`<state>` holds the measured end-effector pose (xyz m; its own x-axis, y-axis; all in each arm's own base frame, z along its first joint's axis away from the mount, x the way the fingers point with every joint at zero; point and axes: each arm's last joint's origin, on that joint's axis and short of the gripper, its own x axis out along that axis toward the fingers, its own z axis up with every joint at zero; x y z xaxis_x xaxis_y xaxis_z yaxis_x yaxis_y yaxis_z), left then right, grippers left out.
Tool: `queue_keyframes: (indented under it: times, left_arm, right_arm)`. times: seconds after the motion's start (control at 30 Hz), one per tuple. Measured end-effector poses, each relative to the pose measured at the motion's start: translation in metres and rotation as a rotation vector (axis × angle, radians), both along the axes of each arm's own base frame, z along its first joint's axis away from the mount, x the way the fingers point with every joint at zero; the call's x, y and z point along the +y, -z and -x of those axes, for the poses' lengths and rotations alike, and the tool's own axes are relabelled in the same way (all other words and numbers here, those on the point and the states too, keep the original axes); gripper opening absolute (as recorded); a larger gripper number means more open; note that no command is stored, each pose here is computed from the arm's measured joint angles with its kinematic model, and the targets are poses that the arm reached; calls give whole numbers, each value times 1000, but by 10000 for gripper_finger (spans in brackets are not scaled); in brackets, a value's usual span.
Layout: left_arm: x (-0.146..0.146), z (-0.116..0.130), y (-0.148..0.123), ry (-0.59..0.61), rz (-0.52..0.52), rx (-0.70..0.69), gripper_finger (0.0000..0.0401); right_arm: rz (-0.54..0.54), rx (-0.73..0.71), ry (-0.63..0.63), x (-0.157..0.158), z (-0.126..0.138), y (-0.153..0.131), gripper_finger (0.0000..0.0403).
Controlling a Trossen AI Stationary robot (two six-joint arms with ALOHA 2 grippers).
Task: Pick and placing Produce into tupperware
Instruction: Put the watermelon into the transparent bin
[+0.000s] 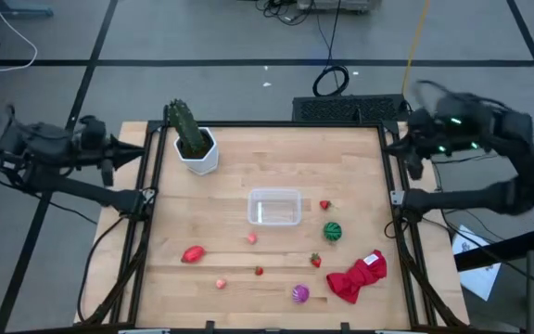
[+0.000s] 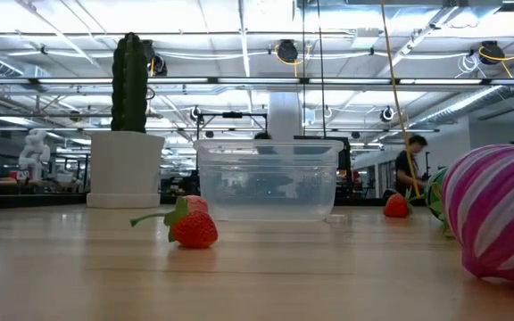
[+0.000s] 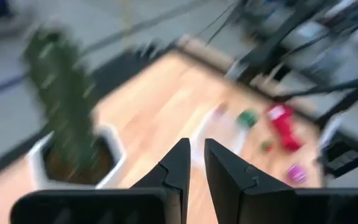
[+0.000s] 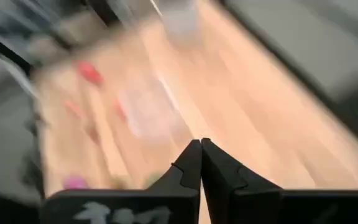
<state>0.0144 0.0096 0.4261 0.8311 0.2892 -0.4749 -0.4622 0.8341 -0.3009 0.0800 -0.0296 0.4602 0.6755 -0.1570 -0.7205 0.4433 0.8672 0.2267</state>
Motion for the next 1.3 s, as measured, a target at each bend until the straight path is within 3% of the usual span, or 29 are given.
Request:
queue_keyframes:
  times: [0.07, 0.2, 0.4, 0.53, 0.87, 1.07, 1.3]
  left_arm:
    - [-1, -7, 0, -42, 43, 101, 51]
    - [-4, -22, 6, -62, 91, 227, 51]
    - [-9, -37, 8, 85, 77, 328, 51]
    - [-9, -39, 9, 111, 78, 341, 51]
    - [-10, -38, 9, 69, 152, 332, 51]
    - [-10, -37, 10, 41, 205, 330, 51]
    - [-10, -36, 11, 28, 218, 336, 51]
  right_arm:
    - [-5, 76, -9, -6, -14, -5, 0]
    - [47, 21, -44, -16, -37, -8, 0]
    - [25, 185, -51, -24, -54, 10, 0]
    - [46, 243, -59, -27, -58, 22, 0]
    - [-64, 365, -58, -31, -70, 58, 0]
    - [-248, 272, -201, -27, -85, 80, 0]
    - [-262, 154, -350, -18, -110, 104, 1]
